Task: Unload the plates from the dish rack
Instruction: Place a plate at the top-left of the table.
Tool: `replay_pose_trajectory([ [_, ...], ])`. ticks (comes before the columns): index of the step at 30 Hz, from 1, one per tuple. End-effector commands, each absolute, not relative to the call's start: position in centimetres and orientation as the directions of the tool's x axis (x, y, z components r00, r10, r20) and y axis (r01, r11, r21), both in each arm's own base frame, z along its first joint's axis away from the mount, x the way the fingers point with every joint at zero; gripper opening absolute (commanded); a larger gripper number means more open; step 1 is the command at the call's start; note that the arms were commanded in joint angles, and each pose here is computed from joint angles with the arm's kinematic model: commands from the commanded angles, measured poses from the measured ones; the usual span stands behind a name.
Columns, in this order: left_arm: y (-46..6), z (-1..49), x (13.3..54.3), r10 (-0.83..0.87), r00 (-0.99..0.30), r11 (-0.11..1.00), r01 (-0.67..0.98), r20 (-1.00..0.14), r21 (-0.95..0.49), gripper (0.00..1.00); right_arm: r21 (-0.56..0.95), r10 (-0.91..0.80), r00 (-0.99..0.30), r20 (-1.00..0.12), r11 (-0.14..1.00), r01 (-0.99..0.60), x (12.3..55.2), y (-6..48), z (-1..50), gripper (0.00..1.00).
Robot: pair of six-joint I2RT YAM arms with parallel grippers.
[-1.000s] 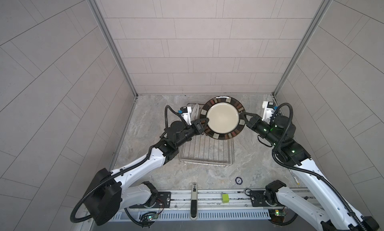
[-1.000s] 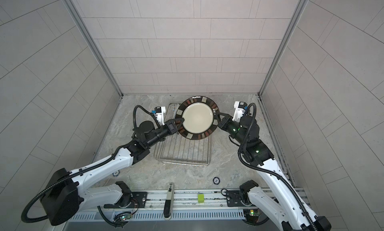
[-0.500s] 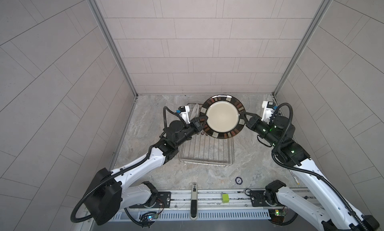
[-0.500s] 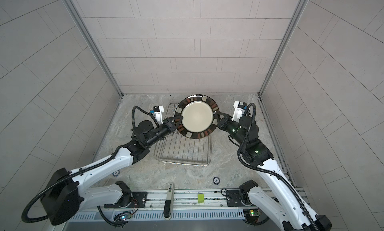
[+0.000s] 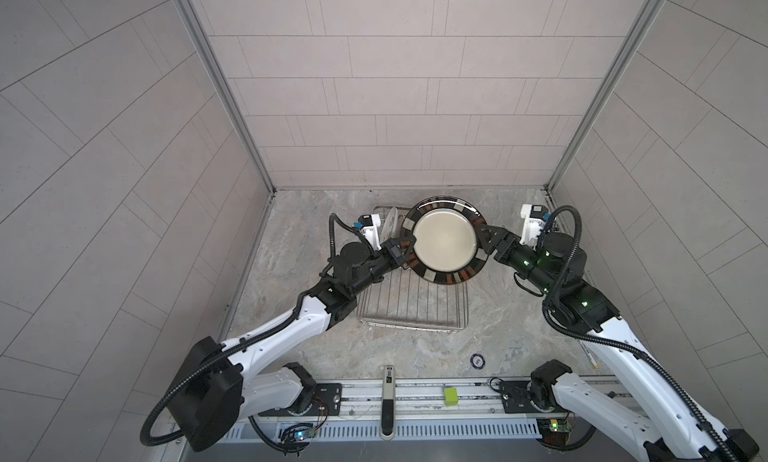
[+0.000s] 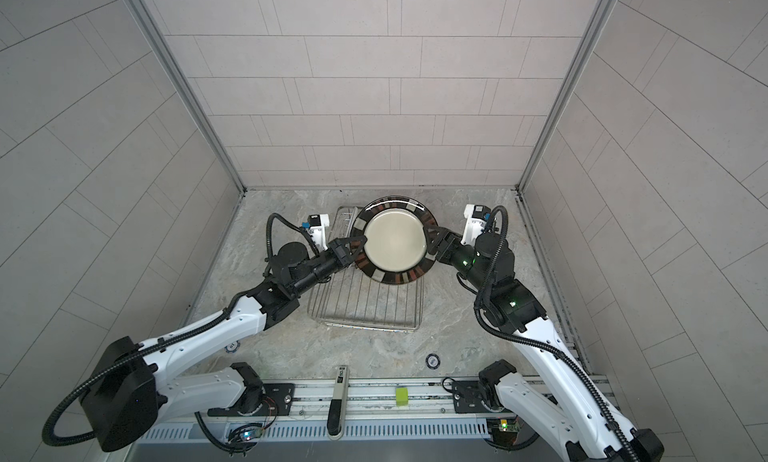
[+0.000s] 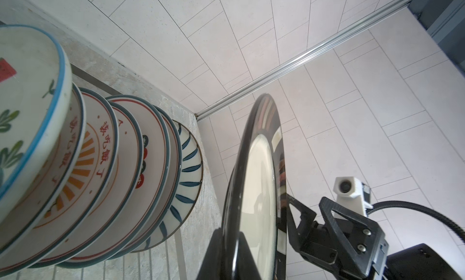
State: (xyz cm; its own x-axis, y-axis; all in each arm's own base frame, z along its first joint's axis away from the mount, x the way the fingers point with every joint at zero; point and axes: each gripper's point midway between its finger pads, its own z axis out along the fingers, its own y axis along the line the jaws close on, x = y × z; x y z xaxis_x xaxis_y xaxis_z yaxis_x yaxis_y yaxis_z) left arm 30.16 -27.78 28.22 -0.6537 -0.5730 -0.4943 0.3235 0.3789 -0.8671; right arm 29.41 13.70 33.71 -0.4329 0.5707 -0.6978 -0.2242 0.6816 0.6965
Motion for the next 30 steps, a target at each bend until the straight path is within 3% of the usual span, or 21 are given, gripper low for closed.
replay_pose_trajectory([
  [1, -27.0, 32.3, 29.6, -0.624, -0.594, 0.313, 0.406, -0.508, -0.859, 0.0, 0.685, 0.568, -0.399, -0.72, 0.674, -0.277, 29.0, 13.9, 35.4, 0.83],
  [5, -26.1, 32.6, 29.7, -0.644, -0.576, 0.318, 0.396, -0.503, -0.861, 0.0, 0.65, 0.529, -0.416, -0.74, 0.721, -0.238, 29.0, 13.4, 34.4, 0.99],
  [12, -24.2, 33.3, 29.8, -0.681, -0.543, 0.316, 0.388, -0.492, -0.866, 0.0, 0.56, 0.434, -0.441, -0.785, 0.803, -0.206, 28.9, 12.8, 33.1, 1.0],
  [17, -22.3, 34.3, 29.8, -0.709, -0.525, 0.297, 0.382, -0.47, -0.875, 0.0, 0.393, 0.225, -0.49, -0.842, 0.878, -0.274, 28.4, 14.5, 32.4, 0.99],
  [30, -10.3, 36.1, 30.2, -0.854, -0.287, 0.363, 0.267, -0.434, -0.892, 0.0, 0.055, -0.126, -0.35, -0.928, 0.885, -0.463, 27.2, 22.4, 35.0, 0.99],
])
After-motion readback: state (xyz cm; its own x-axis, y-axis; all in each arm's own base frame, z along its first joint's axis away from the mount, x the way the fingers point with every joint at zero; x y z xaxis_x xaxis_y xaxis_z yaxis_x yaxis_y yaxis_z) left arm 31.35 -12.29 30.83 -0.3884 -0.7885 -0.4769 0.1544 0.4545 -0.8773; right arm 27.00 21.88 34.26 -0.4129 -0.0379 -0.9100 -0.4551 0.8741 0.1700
